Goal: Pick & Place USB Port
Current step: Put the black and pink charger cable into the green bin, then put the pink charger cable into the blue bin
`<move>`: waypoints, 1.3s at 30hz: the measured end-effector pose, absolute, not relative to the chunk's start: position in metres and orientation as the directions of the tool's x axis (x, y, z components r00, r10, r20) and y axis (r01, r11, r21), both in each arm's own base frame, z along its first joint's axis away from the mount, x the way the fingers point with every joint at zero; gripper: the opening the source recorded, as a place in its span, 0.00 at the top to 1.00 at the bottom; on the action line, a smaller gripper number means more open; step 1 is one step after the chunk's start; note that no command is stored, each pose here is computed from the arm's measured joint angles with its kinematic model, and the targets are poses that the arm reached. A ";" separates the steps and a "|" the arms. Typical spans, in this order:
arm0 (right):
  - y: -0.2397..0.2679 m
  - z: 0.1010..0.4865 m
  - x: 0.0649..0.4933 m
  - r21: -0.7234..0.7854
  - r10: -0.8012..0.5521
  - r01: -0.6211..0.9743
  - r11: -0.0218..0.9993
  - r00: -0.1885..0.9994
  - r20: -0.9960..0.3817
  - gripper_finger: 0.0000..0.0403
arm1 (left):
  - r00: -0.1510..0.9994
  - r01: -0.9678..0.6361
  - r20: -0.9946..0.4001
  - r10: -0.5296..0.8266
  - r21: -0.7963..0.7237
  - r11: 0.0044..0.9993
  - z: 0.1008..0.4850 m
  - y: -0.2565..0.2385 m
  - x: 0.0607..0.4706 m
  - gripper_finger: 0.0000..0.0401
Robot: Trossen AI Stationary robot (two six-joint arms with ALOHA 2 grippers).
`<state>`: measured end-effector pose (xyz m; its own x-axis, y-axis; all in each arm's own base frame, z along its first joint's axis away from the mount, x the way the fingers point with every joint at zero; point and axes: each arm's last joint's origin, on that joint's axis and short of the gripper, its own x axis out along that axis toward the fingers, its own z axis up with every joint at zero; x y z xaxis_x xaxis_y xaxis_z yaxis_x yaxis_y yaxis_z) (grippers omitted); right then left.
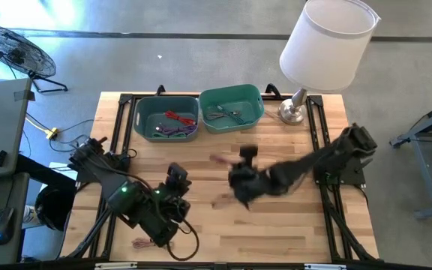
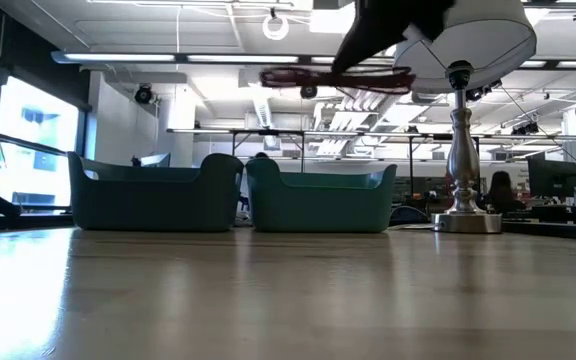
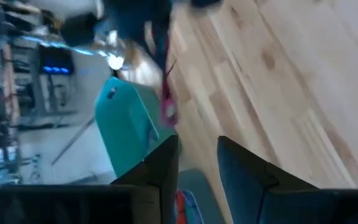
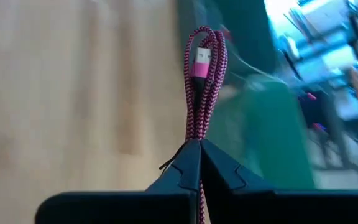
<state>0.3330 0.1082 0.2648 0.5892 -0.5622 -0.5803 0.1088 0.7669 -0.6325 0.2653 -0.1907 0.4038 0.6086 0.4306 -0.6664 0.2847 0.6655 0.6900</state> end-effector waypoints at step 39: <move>-0.078 0.282 0.344 -0.211 -0.193 0.043 0.977 0.611 -0.768 0.43 | -0.003 0.434 -1.000 0.004 0.002 0.901 0.323 -0.150 0.288 0.73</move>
<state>0.3437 -0.0776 0.2823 0.6111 -0.1925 -0.7678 0.0427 0.9766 -0.2109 0.2879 -0.1496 0.3227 -0.0026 0.0035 -1.0000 0.4339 0.9009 0.0021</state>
